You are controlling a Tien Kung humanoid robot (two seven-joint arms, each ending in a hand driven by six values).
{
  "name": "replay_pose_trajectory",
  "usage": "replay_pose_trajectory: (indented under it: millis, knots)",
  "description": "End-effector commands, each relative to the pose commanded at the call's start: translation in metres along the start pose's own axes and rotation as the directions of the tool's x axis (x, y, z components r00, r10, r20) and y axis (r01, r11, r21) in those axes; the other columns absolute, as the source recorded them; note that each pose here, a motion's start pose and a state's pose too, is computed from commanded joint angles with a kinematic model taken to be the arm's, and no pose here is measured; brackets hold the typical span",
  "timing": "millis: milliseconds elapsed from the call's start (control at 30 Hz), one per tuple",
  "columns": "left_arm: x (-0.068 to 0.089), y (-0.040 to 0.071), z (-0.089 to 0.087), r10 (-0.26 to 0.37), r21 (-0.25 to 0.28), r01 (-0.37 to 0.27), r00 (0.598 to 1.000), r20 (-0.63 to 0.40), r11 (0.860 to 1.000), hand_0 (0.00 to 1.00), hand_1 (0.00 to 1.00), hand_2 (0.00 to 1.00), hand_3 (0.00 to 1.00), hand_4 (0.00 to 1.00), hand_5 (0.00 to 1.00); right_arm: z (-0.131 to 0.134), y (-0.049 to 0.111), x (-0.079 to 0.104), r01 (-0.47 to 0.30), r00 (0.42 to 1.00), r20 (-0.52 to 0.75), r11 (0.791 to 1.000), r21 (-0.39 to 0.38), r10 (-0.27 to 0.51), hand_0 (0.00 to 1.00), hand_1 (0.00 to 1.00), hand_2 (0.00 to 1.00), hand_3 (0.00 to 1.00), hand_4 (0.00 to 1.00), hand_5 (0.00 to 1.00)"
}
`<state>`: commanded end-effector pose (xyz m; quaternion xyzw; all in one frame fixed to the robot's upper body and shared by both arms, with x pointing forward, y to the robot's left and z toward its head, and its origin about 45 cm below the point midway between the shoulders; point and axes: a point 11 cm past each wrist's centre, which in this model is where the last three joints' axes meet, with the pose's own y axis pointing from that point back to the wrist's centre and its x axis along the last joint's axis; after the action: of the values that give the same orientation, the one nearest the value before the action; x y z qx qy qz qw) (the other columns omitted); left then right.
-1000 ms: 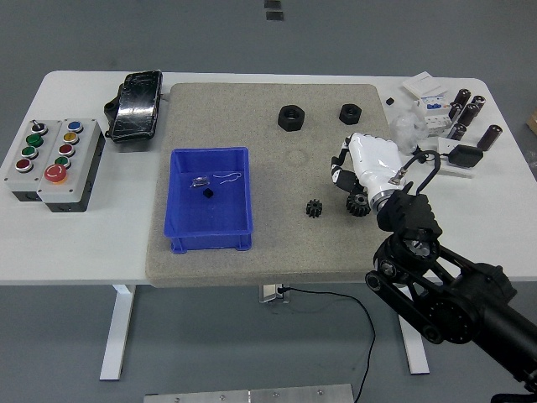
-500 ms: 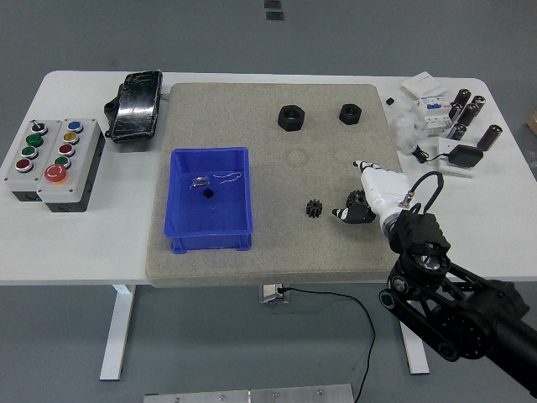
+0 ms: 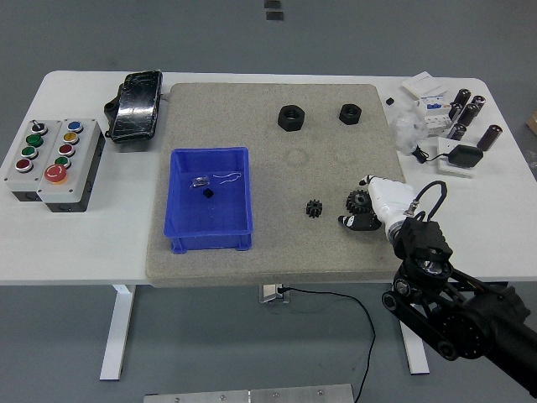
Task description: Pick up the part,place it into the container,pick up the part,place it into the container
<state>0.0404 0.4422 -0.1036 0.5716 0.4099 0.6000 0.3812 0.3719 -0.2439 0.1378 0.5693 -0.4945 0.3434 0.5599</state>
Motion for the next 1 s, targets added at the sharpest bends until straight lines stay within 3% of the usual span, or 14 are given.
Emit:
replay_pose_trajectory:
  millis: [33,467,600,833,1000]
  knots:
    - [0.000,0.000,0.000,-0.001,-0.001,0.001,1.000,0.000,1.000,0.667,0.632,0.550,0.603,0.706,0.354,0.000,0.000,0.000,-0.006,1.000,0.006,1.000,0.003,0.006,0.317,0.510,0.460,0.553,0.503,0.065]
    - [-0.001,0.000,0.001,-0.002,-0.005,0.002,1.000,0.001,1.000,0.667,0.632,0.551,0.603,0.705,0.354,-0.002,-0.001,-0.004,-0.023,1.000,0.012,0.999,0.023,0.023,0.320,0.494,0.430,0.506,0.457,0.028]
    - [-0.001,0.000,0.001,-0.003,-0.005,0.003,1.000,0.001,1.000,0.667,0.632,0.551,0.603,0.705,0.354,-0.007,0.000,0.003,-0.043,0.999,0.014,0.998,0.039,0.043,0.320,0.494,0.430,0.506,0.457,0.028]
    - [-0.001,0.000,0.000,-0.003,-0.002,0.003,1.000,0.002,1.000,0.667,0.632,0.551,0.603,0.704,0.355,-0.043,0.003,0.033,-0.115,0.991,0.079,0.985,0.131,0.106,0.324,0.496,0.427,0.505,0.457,0.021]
    - [-0.003,0.000,0.001,-0.006,-0.002,0.006,1.000,0.004,1.000,0.667,0.632,0.551,0.603,0.704,0.355,-0.084,0.012,0.054,-0.198,0.962,0.233,0.955,0.223,0.145,0.324,0.496,0.427,0.505,0.457,0.021]
